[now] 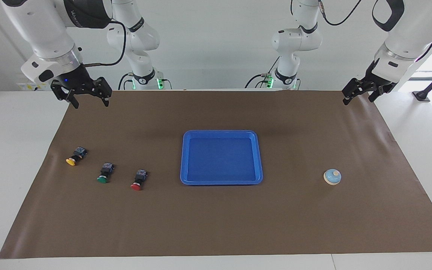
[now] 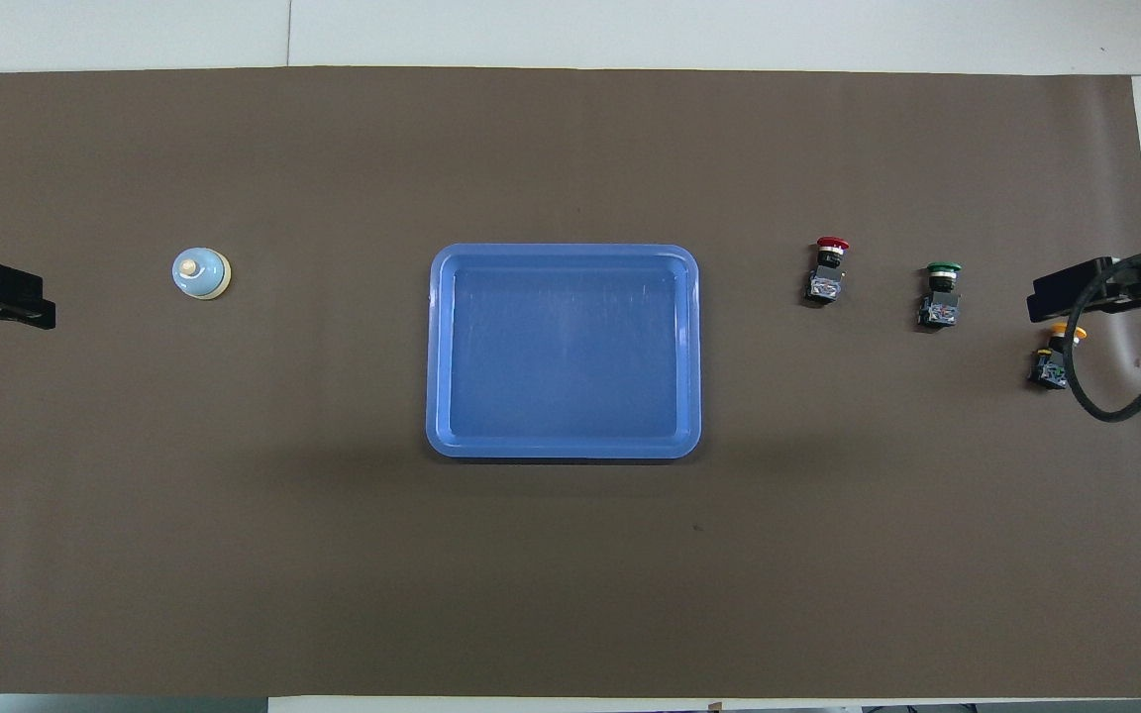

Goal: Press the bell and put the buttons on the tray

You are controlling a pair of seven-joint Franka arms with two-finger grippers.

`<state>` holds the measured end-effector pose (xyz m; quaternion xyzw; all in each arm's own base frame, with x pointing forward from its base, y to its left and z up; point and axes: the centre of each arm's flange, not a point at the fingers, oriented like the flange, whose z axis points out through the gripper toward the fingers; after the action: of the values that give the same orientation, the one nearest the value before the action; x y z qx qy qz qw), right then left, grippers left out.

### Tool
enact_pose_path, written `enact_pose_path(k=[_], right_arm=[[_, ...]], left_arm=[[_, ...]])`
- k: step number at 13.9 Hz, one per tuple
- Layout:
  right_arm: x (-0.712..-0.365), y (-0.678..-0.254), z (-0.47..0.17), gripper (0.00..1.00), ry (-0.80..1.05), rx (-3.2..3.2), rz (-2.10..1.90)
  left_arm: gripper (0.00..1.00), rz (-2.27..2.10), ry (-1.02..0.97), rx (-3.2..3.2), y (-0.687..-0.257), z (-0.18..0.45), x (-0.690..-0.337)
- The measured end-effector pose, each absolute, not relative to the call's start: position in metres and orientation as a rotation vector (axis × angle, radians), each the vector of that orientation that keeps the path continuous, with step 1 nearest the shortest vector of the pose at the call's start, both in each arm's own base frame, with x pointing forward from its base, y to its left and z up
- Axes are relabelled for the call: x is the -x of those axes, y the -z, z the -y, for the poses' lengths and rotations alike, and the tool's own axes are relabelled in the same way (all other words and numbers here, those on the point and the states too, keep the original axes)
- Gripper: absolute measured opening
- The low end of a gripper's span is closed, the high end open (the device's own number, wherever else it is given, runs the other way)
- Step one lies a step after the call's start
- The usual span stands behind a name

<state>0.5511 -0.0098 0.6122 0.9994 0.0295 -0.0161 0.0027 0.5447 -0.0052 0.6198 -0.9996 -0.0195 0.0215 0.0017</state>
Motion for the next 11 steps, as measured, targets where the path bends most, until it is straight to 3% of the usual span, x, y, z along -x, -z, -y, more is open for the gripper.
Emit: enact_pose_path(k=[7, 11], right_arm=[[-0.551, -0.612, 0.01, 1.0, 0.051, -3.135, -0.093], [-0.551, -0.612, 0.01, 1.0, 0.051, -3.135, -0.093]], left_arm=[[1.0, 0.057, -0.028, 3.138, -0.621, 0.006, -0.548], [0.52, 0.057, -0.018, 3.138, -0.582, 0.007, -0.577]])
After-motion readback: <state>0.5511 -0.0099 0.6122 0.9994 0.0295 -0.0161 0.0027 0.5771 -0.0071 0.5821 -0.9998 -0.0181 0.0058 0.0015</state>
